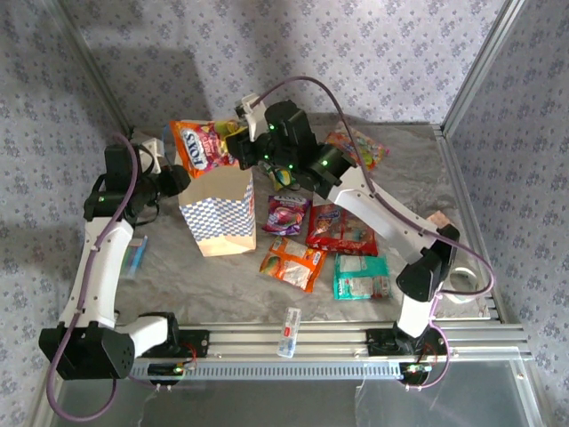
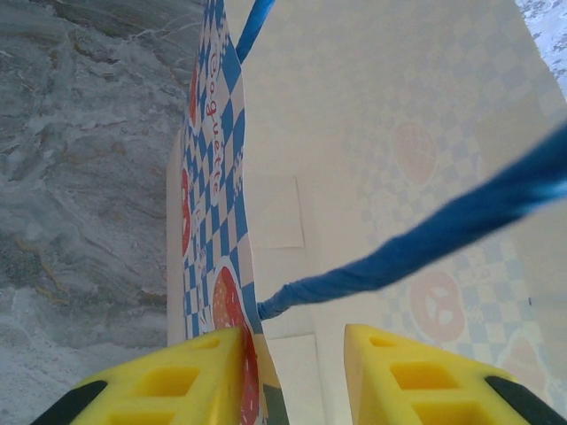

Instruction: Place the snacks into the paper bag

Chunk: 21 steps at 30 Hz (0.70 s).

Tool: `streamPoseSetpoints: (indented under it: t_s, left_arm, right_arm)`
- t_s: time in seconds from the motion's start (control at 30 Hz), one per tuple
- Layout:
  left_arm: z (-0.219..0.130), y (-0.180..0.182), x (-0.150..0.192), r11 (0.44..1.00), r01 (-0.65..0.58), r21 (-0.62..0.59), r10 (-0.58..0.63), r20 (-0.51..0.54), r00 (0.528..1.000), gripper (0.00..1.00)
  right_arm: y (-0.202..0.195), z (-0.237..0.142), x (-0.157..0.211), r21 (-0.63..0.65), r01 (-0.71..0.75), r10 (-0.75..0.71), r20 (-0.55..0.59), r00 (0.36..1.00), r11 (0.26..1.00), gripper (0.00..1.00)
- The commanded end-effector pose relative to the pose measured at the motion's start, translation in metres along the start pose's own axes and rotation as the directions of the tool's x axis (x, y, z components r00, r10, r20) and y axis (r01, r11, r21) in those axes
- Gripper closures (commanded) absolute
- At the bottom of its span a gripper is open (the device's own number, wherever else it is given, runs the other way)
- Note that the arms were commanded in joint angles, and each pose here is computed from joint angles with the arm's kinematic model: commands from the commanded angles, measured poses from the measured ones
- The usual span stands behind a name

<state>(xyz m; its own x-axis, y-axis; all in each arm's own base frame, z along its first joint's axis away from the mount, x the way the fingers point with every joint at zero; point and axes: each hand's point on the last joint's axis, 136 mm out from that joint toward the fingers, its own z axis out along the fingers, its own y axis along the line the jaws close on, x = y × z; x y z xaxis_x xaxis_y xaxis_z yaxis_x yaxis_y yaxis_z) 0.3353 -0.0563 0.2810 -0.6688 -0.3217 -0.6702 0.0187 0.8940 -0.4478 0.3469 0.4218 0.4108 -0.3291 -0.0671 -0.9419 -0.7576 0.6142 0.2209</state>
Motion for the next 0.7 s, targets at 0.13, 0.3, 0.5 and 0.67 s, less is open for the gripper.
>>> streamPoseSetpoints:
  t_s: [0.13,0.3,0.5,0.67]
  left_arm:
    - [-0.014,-0.003,-0.001,1.000,0.028,0.010,-0.028,0.042,0.999,0.63]
    - [-0.023,-0.003,-0.003,0.999,0.031,0.009,-0.032,0.068,0.997,0.62]
    - [-0.028,-0.003,-0.003,0.999,0.044,0.003,-0.044,0.085,0.995,0.62]
    - [-0.026,0.000,-0.001,0.998,0.064,0.000,-0.064,0.083,0.995,0.62]
  right_arm:
    - [0.003,0.008,-0.013,0.000,-0.022,0.022,0.033,0.999,1.000,0.94]
    - [-0.001,0.015,-0.001,0.022,-0.034,0.034,-0.002,0.999,0.999,0.93]
    - [-0.006,0.017,0.011,0.052,-0.034,0.036,-0.038,0.999,0.998,0.94]
    - [-0.001,0.022,0.018,0.039,-0.038,0.041,-0.060,0.997,0.998,0.94]
